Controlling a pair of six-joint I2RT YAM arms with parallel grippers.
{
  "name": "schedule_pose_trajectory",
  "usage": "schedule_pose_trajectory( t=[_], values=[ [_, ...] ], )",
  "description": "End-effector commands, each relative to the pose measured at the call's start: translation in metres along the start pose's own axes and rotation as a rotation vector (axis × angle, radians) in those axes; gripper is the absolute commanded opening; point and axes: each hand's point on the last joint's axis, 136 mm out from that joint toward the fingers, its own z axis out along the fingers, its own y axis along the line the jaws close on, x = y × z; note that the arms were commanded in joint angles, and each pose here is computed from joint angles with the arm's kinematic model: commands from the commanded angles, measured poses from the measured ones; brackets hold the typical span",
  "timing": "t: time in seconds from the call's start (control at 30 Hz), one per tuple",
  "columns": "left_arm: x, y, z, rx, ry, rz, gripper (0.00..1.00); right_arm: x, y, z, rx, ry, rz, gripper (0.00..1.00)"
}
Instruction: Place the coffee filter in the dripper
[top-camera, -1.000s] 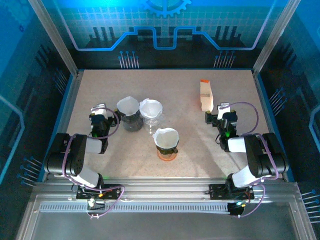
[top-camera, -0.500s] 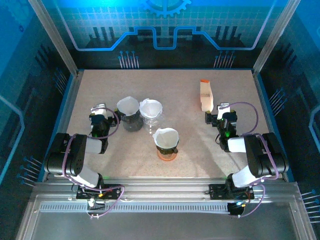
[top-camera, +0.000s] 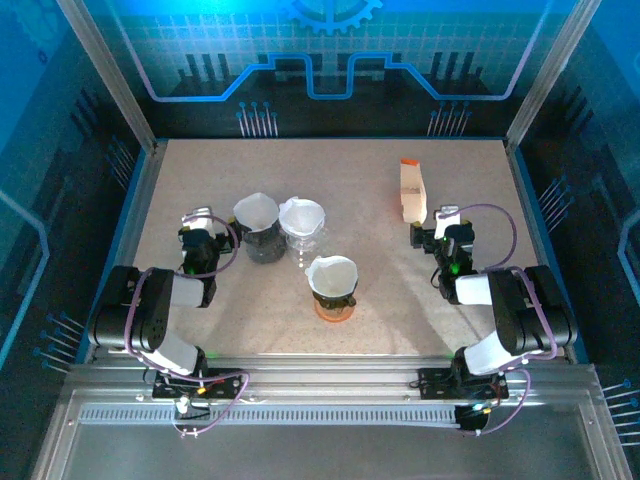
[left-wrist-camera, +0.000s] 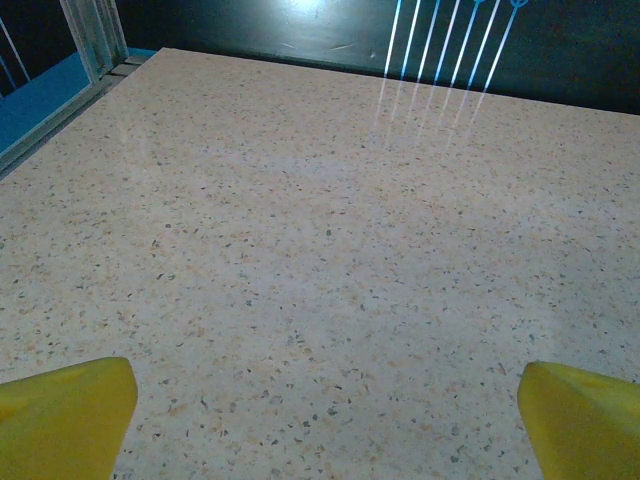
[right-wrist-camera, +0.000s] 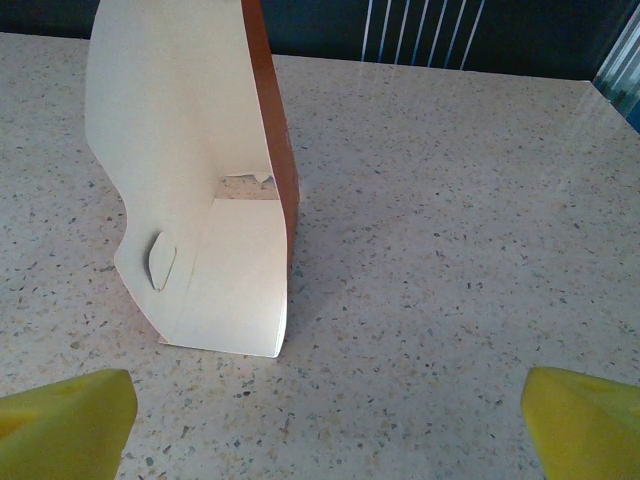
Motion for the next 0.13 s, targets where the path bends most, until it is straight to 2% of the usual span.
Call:
schedule_pose_trajectory(
  t=[0.0,0.1],
  values=[
    [-0.0045,-0.0065,0.0026,0.019,-0.009,0.023,0.99,-0.0107,0.0005,0.0008,0.014,-0.045,-0.012,1.00],
    [-0.0044,-0.0068,0.0025,0.021,-0.009,0.023,0.99,-0.0097,0.0007,0.0004,0.014,-0.043,-0.013,1.00]
  ],
)
